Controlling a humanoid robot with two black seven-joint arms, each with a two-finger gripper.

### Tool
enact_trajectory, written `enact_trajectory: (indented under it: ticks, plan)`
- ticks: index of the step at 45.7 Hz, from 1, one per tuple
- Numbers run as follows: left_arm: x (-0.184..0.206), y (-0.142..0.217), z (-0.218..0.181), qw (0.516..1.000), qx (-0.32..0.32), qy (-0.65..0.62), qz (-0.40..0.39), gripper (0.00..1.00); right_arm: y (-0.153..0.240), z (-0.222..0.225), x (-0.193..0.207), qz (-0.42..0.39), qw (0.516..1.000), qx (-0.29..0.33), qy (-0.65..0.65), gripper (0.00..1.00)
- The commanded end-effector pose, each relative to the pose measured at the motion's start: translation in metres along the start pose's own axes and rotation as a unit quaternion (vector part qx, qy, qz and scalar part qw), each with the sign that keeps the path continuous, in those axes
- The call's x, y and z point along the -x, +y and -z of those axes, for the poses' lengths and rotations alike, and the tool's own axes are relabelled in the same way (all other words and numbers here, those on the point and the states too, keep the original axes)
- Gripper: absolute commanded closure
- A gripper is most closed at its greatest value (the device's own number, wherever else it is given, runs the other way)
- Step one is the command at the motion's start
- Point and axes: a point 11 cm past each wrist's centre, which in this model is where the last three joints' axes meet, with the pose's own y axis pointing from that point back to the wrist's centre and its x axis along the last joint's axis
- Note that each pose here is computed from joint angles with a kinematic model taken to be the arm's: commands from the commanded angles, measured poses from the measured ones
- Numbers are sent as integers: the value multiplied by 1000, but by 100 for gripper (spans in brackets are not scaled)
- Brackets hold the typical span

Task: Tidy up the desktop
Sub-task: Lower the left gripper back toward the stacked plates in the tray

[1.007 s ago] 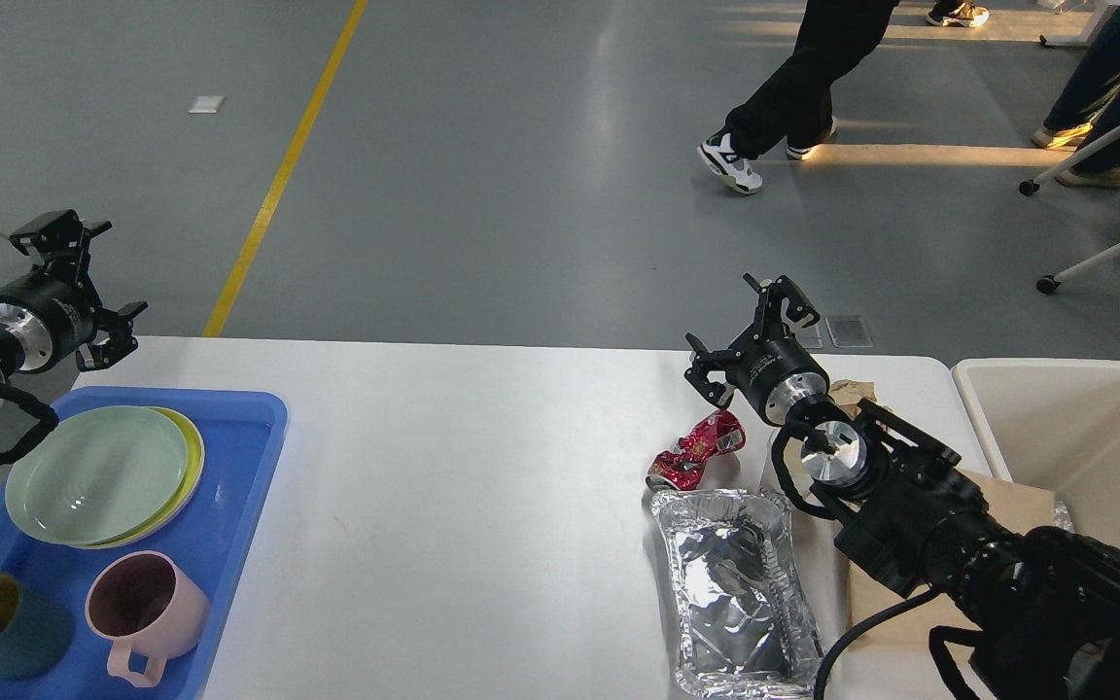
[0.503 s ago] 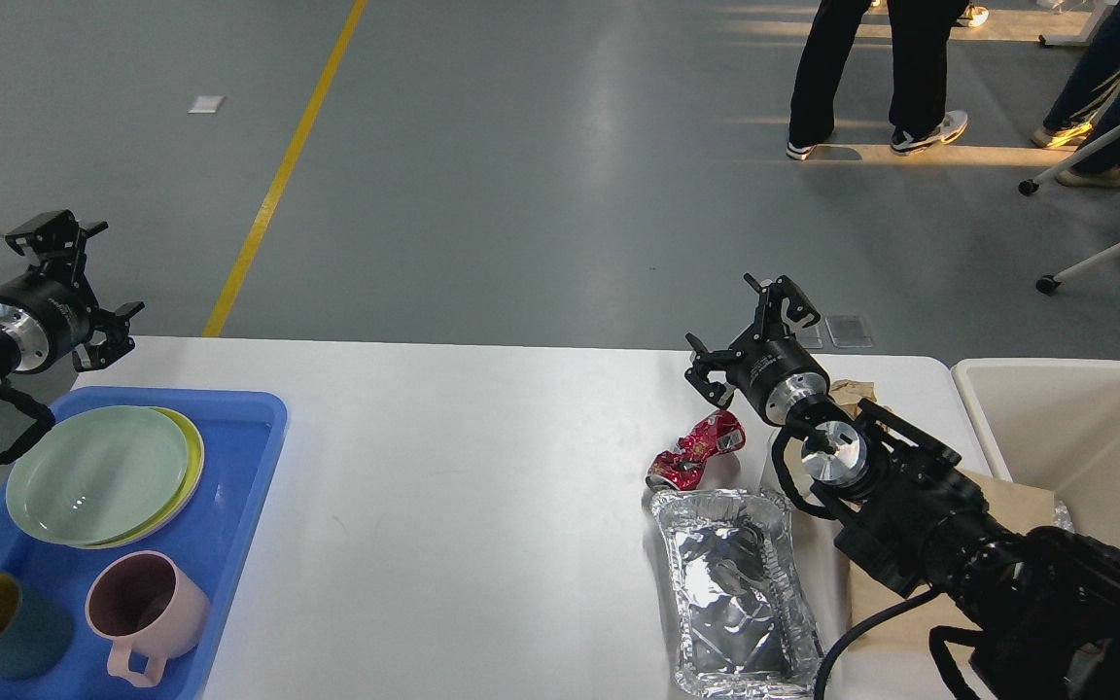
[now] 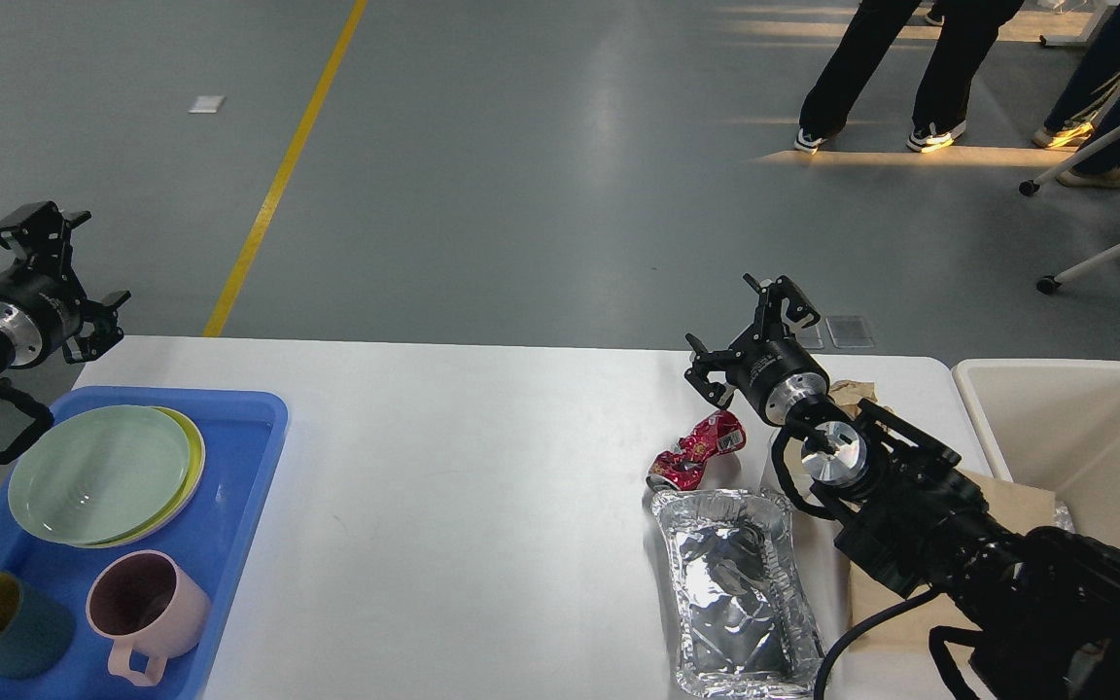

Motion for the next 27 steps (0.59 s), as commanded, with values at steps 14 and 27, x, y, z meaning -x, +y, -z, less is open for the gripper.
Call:
enact_trajectory:
  ticks: [14, 27]
  plan:
    - [-5, 2, -3, 999, 31, -1, -6, 4, 0, 0, 0, 0, 1000, 0, 0, 0]
    - [-4, 2, -3, 999, 32, 0, -4, 4, 0, 0, -1, 0, 1000, 0, 0, 0]
